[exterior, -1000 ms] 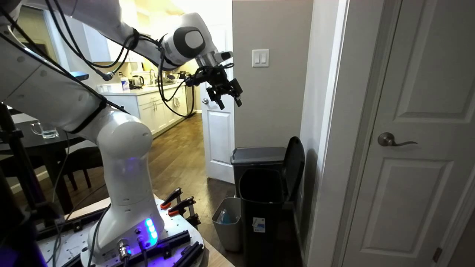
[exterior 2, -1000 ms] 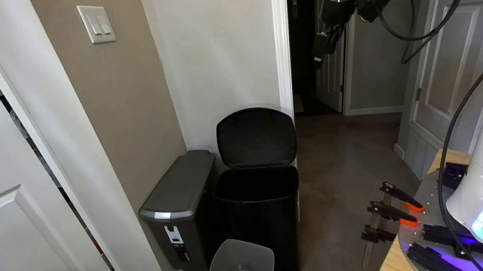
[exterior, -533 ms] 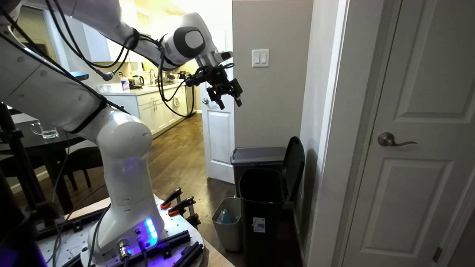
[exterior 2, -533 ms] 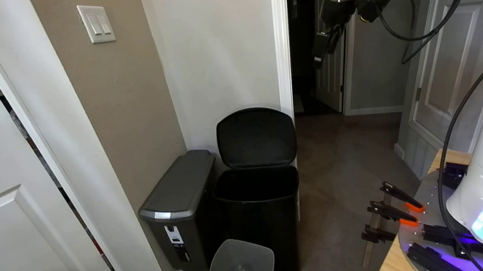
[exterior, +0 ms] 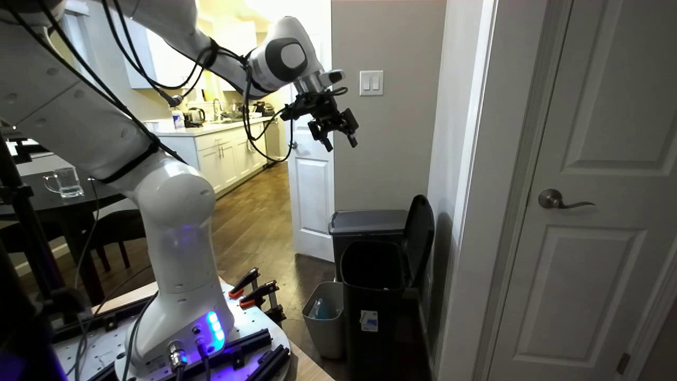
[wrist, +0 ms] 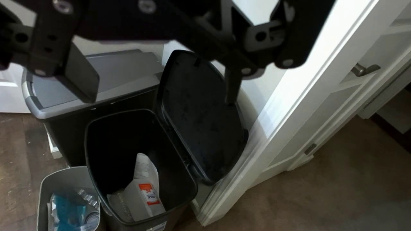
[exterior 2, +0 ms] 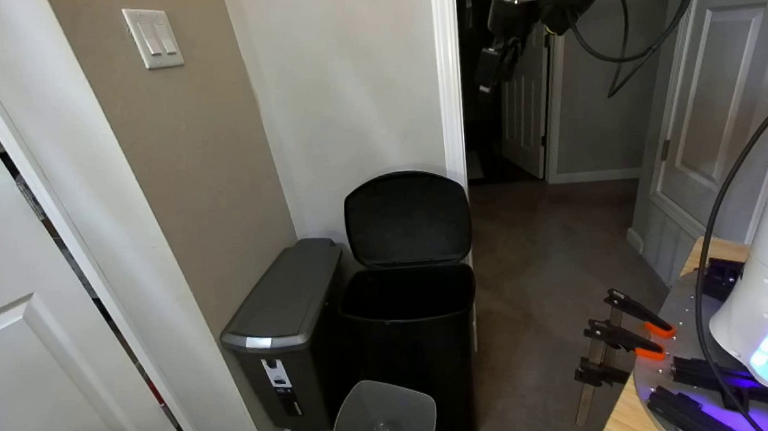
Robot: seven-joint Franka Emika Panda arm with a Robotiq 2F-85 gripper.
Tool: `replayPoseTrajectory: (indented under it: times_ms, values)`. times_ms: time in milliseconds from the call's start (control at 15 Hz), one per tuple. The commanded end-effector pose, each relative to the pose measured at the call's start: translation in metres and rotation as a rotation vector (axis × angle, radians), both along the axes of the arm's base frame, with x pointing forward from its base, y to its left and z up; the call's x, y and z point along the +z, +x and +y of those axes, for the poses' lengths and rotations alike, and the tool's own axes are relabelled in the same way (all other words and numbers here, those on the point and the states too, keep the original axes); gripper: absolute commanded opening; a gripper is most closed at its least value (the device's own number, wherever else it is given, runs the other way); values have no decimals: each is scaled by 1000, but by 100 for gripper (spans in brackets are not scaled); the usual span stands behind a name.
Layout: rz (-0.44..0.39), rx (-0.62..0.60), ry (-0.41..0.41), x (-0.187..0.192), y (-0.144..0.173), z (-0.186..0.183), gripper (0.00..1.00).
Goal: Close the dust bin
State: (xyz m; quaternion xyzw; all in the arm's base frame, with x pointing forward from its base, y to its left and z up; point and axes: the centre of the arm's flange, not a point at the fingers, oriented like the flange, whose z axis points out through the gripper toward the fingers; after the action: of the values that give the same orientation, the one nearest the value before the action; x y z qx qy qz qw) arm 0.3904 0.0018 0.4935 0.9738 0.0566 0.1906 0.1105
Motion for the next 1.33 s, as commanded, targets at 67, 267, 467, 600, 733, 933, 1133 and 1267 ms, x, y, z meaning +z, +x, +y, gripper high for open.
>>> replayPoseTrajectory:
  times_ms: [67, 267, 467, 600, 733, 933, 1133, 1267]
  values:
    - [-4, -4, -1, 2, 66, -7, 100]
    - [9, -2, 7, 0, 96, -11, 100]
    - [24, -5, 9, -4, 125, -19, 100]
    - [26, -9, 8, -6, 143, -26, 100]
    - [31, -9, 7, -7, 160, -35, 100]
    - [37, -27, 6, -8, 187, -48, 100]
    - [38, -42, 10, -7, 214, -58, 100]
    - [45, -31, 5, -11, 227, -60, 100]
